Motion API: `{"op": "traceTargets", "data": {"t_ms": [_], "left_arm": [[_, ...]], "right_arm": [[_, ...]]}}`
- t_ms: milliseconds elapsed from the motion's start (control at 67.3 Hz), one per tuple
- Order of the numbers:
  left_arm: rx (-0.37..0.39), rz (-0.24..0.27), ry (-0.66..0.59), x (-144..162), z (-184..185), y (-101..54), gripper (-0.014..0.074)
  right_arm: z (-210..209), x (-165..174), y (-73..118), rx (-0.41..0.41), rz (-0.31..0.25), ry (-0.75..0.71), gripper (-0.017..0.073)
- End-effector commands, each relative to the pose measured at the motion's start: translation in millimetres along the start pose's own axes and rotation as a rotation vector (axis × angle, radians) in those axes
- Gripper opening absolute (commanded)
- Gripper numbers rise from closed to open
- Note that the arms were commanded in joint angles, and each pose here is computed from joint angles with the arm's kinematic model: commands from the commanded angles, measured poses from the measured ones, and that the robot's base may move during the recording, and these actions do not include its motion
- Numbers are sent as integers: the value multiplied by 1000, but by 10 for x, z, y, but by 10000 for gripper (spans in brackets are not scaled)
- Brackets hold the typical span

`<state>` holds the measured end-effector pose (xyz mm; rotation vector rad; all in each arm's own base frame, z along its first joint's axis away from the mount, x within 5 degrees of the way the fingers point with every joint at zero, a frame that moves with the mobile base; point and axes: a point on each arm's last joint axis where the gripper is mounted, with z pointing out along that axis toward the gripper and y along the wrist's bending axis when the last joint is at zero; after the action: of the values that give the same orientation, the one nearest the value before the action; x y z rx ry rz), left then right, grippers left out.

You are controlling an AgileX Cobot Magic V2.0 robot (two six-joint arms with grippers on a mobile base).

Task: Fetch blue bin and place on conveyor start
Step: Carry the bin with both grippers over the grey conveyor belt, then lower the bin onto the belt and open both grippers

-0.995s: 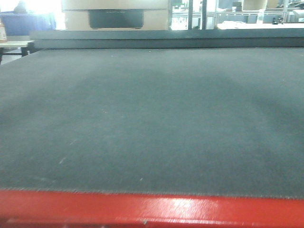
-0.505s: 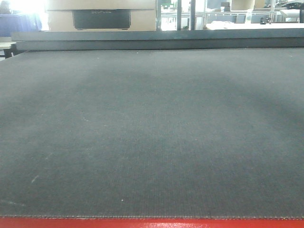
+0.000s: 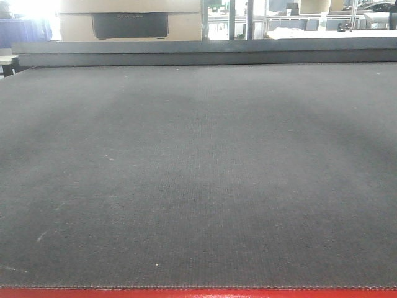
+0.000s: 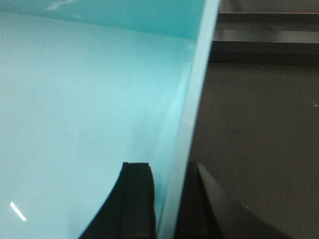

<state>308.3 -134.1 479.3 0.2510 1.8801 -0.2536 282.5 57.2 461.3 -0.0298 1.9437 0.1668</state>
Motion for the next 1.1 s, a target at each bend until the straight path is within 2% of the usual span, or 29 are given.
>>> {"op": "traceTargets", "data": {"t_ms": [0,609,698,891,1084], "left_arm": [[79,-63,-71,-92,-70,-114,-111],[77,-63,-63,-85,-69,-112,-111],[62,-62,11,-17,-67,-100,-111],[-9,-37,285,311,-31,-42,-111],[-22,-13,376,721,180,-24,-111]], "right_arm": [[-56,-118,99,-76,23,-107,-153],[-60,-145,104,-82,24,-138,-153],[-83,-94,91,-69,22,-78,-153],[-12,107,65,-30,8,128,-153],[317,388,59,-11,3,272,-153]]}}
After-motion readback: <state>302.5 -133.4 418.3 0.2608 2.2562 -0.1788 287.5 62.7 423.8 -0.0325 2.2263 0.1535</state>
